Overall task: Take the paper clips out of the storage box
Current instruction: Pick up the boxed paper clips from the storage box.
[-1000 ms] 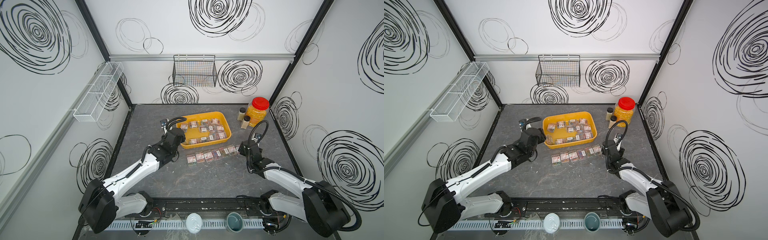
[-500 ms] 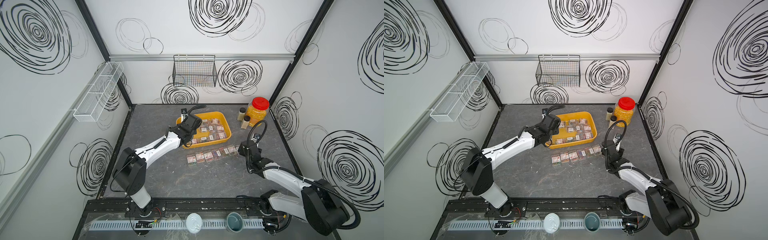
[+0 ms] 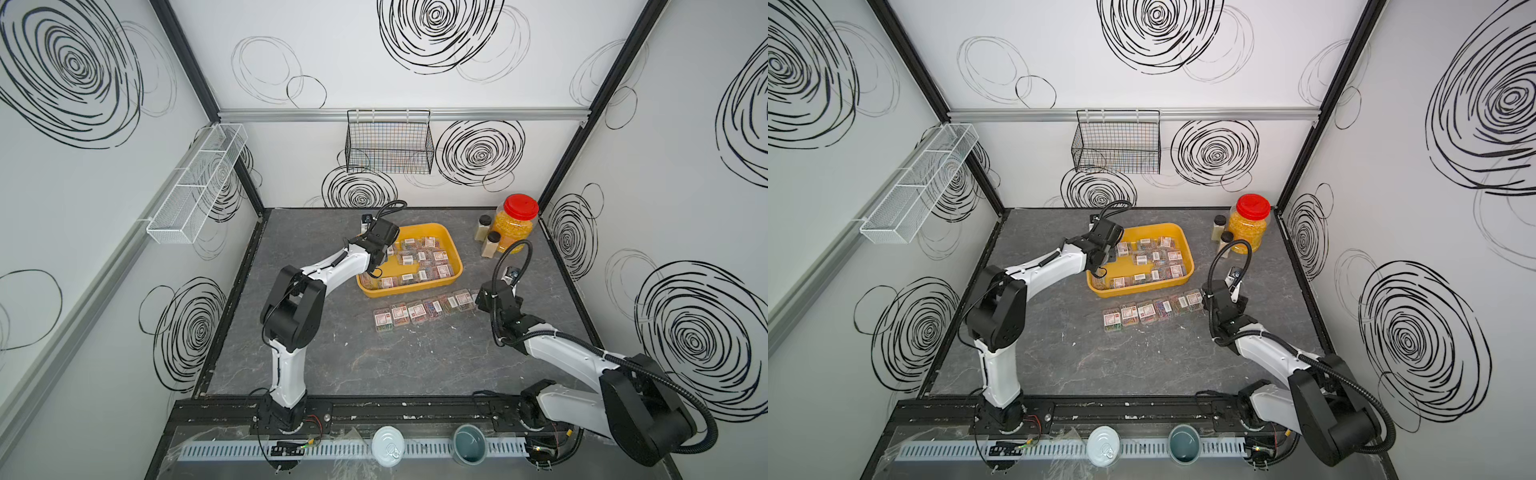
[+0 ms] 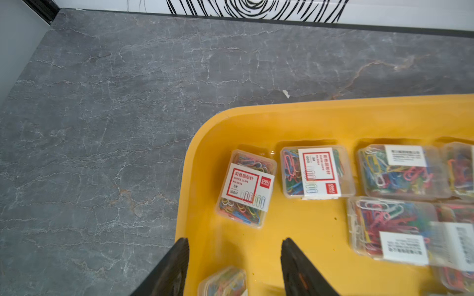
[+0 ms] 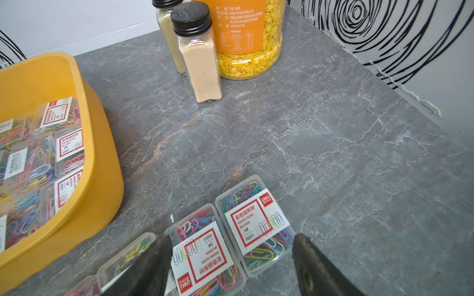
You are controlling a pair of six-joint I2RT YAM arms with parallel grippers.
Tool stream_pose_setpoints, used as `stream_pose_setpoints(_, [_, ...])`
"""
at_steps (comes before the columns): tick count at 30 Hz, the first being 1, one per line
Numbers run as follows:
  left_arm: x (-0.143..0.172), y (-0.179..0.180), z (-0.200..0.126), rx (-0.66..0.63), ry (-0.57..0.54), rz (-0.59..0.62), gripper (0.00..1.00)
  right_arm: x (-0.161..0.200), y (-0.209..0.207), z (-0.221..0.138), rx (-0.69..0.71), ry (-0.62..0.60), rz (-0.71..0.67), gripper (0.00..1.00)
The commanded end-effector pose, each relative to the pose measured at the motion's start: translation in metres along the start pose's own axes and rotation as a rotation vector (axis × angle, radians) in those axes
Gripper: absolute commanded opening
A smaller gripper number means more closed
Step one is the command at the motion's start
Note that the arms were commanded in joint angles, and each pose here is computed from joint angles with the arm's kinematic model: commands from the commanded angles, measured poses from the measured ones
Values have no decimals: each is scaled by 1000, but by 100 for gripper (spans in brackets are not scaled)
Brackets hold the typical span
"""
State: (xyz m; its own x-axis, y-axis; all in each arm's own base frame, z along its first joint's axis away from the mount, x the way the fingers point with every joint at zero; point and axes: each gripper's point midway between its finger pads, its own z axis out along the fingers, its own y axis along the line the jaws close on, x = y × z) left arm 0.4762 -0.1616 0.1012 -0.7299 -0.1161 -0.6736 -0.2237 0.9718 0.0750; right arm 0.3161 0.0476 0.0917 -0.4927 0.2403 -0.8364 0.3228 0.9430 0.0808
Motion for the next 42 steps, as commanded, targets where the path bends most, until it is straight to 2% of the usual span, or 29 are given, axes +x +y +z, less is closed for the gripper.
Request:
stream_pose_setpoints(1, [1, -4, 11, -15, 25, 47, 61, -11, 3, -2, 6, -24, 0, 76])
stream_pose_setpoints(8, [6, -7, 34, -39, 52, 79, 59, -11, 4, -3, 3, -29, 3, 77])
stream_pose_setpoints(21, [19, -8, 67, -34, 110, 78, 62, -12, 3, -3, 14, -33, 2, 77])
stream_pose_setpoints(29, [24, 0, 78, -33, 137, 62, 64, -10, 5, 0, 15, -22, -10, 76])
stream_pose_setpoints(42, [32, -7, 96, -2, 184, 73, 70, -10, 7, 4, 32, -12, -21, 76])
